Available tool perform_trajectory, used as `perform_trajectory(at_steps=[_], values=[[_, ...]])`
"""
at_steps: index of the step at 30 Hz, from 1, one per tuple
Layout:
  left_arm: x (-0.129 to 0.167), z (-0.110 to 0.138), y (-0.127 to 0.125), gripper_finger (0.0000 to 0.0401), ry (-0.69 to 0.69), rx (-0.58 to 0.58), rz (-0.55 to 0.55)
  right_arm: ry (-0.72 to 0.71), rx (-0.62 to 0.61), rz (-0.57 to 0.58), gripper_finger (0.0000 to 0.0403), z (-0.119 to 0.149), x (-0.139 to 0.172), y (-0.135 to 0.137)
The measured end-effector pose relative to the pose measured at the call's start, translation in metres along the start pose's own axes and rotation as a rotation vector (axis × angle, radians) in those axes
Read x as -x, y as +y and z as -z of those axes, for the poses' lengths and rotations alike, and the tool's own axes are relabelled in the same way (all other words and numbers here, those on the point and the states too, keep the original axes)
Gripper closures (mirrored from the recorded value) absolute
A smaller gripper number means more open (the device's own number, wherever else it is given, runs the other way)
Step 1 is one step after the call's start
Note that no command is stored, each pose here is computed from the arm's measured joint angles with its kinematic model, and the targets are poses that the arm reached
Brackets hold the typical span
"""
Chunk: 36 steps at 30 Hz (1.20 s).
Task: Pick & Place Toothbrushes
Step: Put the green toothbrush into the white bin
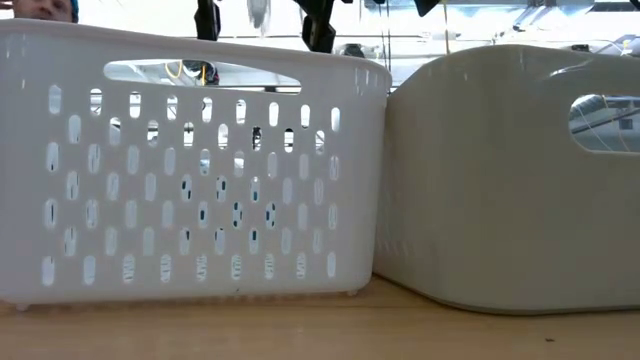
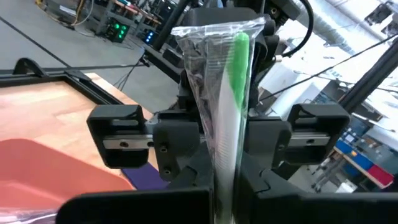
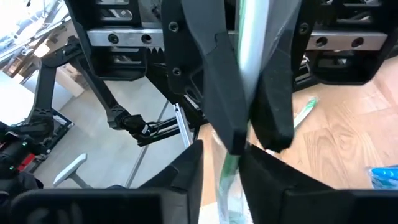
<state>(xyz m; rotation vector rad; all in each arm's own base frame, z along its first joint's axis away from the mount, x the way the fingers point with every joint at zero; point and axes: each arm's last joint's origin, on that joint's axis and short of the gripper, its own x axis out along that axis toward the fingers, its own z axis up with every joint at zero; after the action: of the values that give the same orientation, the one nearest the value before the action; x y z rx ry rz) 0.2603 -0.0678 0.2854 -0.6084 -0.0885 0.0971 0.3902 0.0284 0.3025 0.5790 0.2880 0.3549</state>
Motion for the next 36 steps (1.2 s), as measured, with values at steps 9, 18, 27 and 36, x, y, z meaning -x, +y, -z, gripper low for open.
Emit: perform_trajectory(at_steps=[9, 18, 27, 36], values=[[0.012, -0.005, 0.004, 0.0393, 0.054, -0.041, -0.079, 0.058, -0.02, 0.032, 0.0233, 0.005, 0.001, -0.003], [0.033, -0.019, 0.005, 0.0393, 0.065, 0.011, -0.152, 0.135, -0.006, 0.081, 0.0202, 0.012, 0.003, -0.007], [0.037, -0.007, 0.0, 0.0393, 0.122, 0.243, -0.153, 0.081, 0.106, 0.17, 0.0317, -0.002, 0.021, 0.0], [0.04, 0.006, -0.012, 0.0393, 0.142, 0.472, -0.142, 0.038, 0.259, 0.225, 0.0388, -0.017, 0.076, 0.022]])
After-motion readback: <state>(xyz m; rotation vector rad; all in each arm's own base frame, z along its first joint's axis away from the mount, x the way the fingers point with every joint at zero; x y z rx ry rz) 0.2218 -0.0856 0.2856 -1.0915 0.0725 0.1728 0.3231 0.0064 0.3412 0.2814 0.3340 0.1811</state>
